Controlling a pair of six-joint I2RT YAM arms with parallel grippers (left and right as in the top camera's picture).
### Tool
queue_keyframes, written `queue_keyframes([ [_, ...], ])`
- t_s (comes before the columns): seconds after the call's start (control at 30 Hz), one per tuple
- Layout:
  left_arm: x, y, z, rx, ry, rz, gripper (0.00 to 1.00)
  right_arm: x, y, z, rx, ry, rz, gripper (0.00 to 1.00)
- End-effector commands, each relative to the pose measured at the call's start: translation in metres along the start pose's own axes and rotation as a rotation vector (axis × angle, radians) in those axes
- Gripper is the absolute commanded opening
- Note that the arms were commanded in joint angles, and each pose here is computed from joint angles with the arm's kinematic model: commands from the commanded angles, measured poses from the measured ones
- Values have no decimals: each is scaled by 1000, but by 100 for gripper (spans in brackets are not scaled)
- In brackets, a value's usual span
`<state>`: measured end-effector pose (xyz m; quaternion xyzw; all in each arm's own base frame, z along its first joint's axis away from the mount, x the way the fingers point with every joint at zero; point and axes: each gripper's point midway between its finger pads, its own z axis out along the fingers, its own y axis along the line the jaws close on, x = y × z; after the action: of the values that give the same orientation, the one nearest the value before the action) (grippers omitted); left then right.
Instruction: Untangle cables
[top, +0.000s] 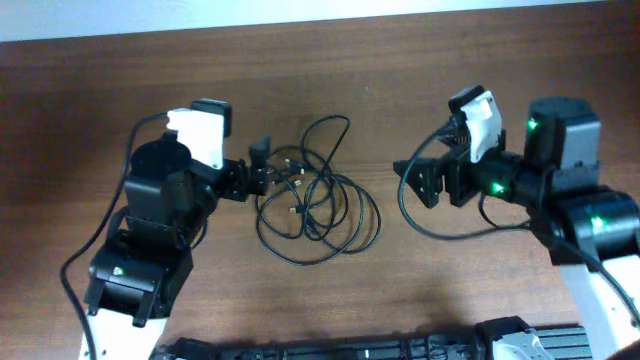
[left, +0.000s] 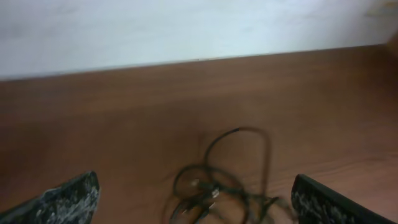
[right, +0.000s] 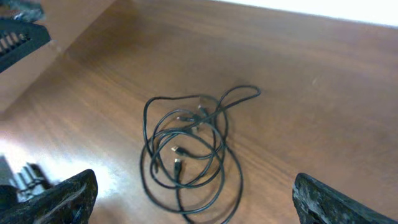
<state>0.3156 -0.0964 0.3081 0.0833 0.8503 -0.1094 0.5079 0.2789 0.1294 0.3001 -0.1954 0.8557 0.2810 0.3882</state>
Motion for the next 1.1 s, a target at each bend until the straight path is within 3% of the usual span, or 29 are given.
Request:
queue_keyframes([
  [0.0,7,36,-4,-115,32,-86,99,6,-10,22,-30,67,175,99],
  [0.33,25,56,-8,-174,101,-117,99,47,-30,96,-195,306,420,99],
  [0.5,27,55,-8,-175,110,-118,99,64,-23,130,-247,386,424,99],
  [0.73,31,56,-9,-176,126,-119,99,49,-5,184,-250,339,483,99],
  [0.97,39,56,-10,-179,156,-121,99,65,-1,227,-202,370,581,93],
  [1.0,40,56,-10,-179,162,-121,99,66,0,233,-206,371,584,89],
  [1.07,41,56,-10,-180,165,-122,99,66,1,239,-212,361,570,59],
])
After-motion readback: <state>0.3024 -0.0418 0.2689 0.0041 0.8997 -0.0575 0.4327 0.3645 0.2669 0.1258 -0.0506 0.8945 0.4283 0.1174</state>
